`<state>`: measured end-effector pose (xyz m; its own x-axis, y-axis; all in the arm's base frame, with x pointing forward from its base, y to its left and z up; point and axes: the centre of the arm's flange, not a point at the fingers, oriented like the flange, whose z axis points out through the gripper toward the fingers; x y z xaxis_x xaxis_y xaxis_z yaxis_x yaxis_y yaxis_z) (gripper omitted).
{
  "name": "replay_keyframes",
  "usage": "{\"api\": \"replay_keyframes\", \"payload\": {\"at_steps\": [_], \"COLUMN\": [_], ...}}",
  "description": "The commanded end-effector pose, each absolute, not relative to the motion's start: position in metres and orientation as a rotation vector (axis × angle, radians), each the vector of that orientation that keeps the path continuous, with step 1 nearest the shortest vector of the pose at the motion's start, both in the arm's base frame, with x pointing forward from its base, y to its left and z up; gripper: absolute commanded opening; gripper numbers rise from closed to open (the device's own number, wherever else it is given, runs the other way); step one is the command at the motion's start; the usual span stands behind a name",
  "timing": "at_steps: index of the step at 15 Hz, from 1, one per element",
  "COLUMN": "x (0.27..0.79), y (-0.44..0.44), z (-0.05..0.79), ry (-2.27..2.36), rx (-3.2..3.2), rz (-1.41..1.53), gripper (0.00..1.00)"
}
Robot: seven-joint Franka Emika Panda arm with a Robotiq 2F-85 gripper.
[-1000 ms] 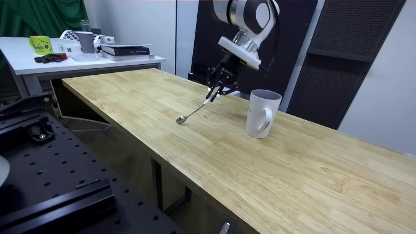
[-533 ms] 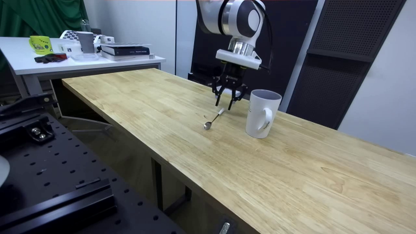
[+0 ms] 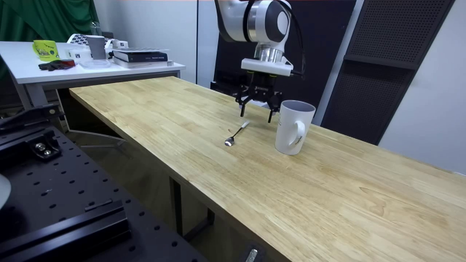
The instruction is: Remove the spoon from the mug and put it on the table
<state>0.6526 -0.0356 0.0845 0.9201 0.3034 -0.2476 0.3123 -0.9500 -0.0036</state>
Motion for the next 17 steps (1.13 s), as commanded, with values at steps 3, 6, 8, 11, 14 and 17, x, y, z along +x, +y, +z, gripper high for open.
{"api": "replay_keyframes", "payload": {"at_steps": [3,6,8,11,14,17], "x": [0.660,0.660,0.660,0.657,0.674,0.673], "y": [-0.024,-0.016,-0.013,-0.010,-0.012,-0.012], "z": [0.149,0.200,0.230,0.260,0.252,0.243], "ry": [0.316,0.084,-0.019,-0.189,-0.061,-0.059], "rx": [2.986,2.999,2.994,2.965,3.015,3.013], "rz": [-0.464,-0.366,-0.237,-0.108,-0.150,-0.169], "gripper": [1.00,1.00,1.00,1.00,1.00,1.00]}}
